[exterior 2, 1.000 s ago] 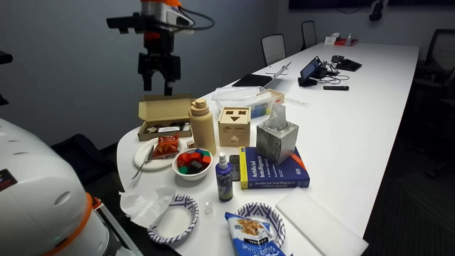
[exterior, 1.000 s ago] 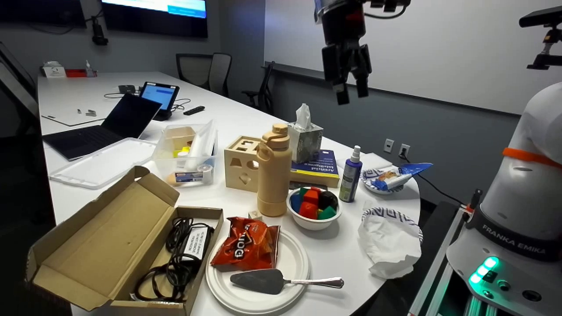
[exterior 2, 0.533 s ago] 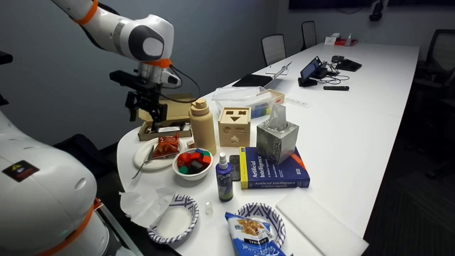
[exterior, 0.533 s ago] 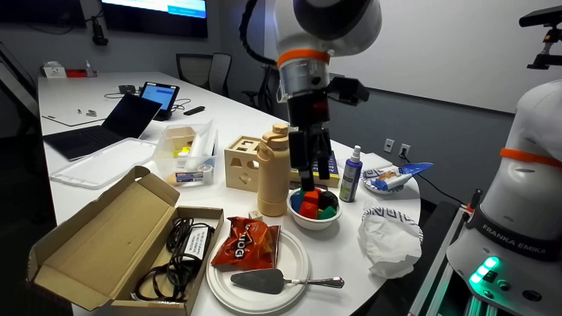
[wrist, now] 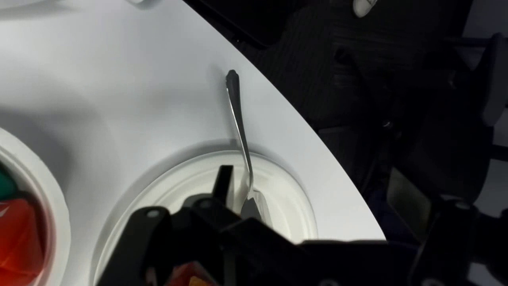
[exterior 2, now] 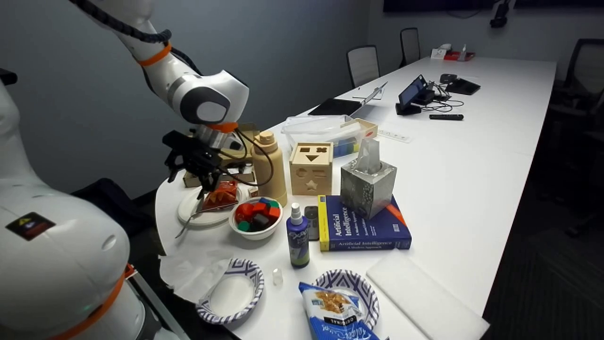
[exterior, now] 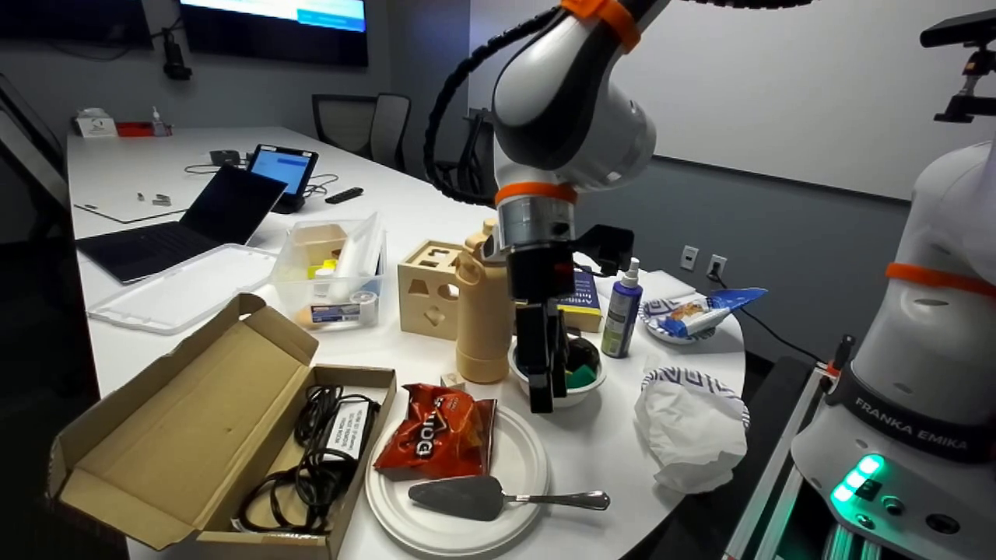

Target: Stir the white bowl with the kitchen utensil

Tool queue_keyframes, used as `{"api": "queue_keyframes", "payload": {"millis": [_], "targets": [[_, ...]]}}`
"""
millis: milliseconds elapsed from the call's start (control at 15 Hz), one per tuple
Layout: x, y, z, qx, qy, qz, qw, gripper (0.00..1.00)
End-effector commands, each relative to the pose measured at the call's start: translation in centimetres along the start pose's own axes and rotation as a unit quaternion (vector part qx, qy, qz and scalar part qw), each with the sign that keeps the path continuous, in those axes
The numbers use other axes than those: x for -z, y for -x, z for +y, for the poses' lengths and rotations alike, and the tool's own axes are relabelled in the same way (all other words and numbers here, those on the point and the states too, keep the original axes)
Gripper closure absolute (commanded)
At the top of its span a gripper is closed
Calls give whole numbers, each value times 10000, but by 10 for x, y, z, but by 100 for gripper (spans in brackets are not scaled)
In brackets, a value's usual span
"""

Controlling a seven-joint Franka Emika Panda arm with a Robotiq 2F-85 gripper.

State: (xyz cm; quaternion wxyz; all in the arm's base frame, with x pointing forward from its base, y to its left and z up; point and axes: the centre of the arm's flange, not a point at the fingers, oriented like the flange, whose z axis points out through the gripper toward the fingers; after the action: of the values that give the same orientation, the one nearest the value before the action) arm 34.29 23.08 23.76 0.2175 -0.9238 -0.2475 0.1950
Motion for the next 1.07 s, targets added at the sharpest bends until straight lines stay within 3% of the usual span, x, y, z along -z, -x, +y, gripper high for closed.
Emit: {"api": "queue_keyframes", "payload": {"millis": [0, 133, 467, 1000], "targets": [[-17, 10, 19, 286, -558, 38, 9980, 0], [-29, 17, 21, 296, -687, 64, 9972, 0], [-62, 30, 18, 32, -513, 29, 9987, 0], [-99, 24, 26, -164, -381, 433, 9982, 0]]}}
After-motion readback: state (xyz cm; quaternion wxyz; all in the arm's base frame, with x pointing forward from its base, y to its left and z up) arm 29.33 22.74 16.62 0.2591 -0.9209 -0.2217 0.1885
